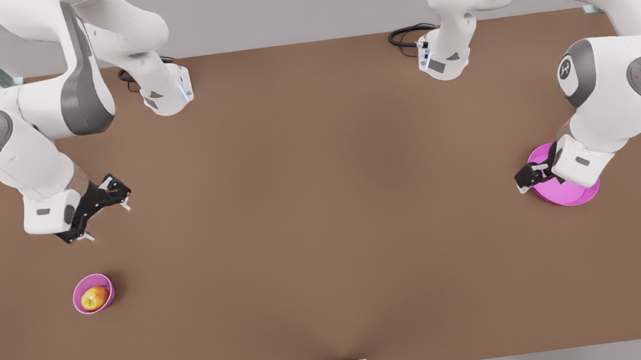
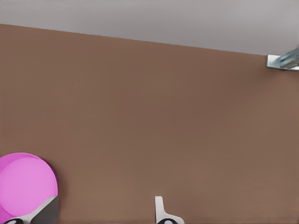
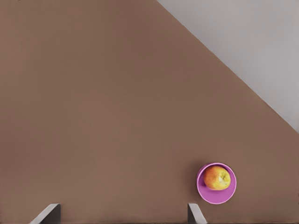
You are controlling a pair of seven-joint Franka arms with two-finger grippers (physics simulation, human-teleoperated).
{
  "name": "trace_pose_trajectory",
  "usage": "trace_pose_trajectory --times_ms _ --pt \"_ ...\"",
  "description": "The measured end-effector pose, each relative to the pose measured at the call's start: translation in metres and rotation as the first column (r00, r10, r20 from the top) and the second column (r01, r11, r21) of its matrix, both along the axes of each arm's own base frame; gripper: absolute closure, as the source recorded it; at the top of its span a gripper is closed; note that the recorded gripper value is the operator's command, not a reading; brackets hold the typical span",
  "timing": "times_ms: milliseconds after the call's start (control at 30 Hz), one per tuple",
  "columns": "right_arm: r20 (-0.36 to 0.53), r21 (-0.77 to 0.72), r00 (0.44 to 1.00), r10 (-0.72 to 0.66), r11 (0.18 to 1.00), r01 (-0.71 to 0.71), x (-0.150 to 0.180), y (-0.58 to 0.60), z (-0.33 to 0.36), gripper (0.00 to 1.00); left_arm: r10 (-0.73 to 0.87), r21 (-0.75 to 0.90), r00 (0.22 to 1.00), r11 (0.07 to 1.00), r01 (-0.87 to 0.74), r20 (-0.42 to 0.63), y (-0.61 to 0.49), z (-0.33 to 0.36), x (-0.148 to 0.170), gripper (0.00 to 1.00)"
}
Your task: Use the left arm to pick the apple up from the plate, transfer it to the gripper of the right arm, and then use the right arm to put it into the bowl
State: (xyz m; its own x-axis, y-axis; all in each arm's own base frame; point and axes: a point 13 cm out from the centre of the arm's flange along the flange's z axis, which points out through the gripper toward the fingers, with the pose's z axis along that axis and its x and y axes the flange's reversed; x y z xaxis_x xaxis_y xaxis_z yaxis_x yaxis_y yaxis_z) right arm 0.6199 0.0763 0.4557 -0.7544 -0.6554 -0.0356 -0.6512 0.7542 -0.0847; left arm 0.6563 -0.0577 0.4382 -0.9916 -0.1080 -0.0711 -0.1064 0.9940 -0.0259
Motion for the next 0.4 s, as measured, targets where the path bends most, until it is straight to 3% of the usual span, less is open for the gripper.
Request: trace_pose_trajectory --times_ms 400 --pt "-0.057 0.029 0.954 -0.294 0.955 0.296 -0.007 0.004 -0.006 0.0 -0.055 0.005 0.998 0.998 0.055 0.0 0.002 0.0 0.0 0.0"
